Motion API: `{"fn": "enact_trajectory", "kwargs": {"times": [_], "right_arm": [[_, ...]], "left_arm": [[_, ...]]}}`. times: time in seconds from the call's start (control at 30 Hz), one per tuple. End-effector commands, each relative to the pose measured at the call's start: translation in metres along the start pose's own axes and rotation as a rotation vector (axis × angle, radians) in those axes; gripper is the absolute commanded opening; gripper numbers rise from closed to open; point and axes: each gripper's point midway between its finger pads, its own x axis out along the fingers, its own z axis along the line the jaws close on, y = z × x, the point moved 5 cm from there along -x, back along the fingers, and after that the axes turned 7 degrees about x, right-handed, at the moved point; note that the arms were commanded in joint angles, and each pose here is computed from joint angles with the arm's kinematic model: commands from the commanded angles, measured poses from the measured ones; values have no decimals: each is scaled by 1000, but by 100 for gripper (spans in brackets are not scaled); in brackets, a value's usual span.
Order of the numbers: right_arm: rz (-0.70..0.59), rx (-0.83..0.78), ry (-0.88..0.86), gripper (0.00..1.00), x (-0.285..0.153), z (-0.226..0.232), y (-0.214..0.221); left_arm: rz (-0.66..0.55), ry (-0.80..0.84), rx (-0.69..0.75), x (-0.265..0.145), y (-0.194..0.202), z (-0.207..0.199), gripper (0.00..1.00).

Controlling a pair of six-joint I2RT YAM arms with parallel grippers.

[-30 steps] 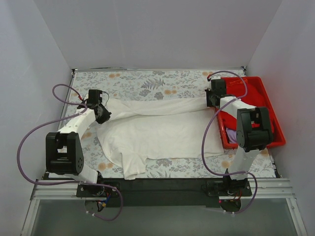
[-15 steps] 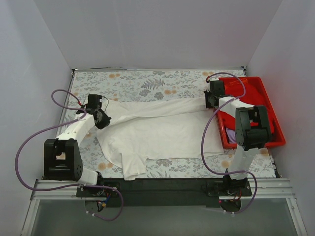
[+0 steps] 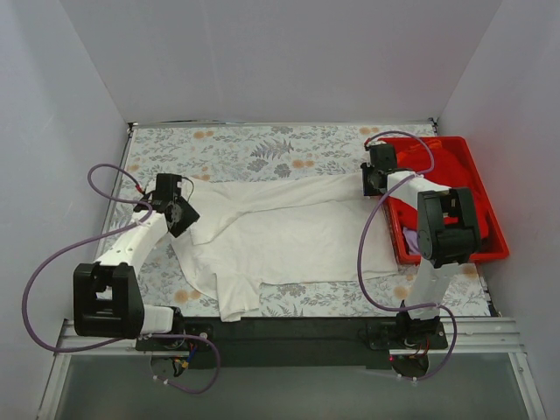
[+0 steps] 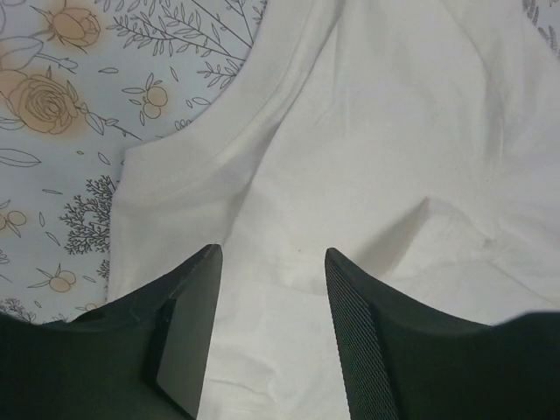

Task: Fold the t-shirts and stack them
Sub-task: Fold the tshirt

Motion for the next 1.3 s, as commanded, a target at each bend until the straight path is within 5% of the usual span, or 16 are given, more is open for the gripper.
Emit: {"fn": "enact_trajectory", "kwargs": {"times": [0.0,0.13,0.5,0.73,0.83,1.13,1.27], "right_arm": [[-44,11,104,40,-23,-24,-26],[-85,17,29,55,-41,-13,-40],[-80,83,-265,63,-45,31,-54],[-55,94,-313,64,-30,40,-47],[-36,98,-310,64,-19,41,-41],[58,114,-270,62,19,40,-13],[66,111,-245,62,23,38,-10]], "left_arm": [[-113,-28,-12,-17,-21,3,52],[-189,-22,-13,-21,-43,-1,70],[-176,24,16,57,-99,-46,70],[-182,38,42,93,-120,-68,57],[-176,-10,33,108,-120,-64,42],[-139,-188,-71,136,-123,11,17],[-134,-200,-59,146,-129,14,15]]}}
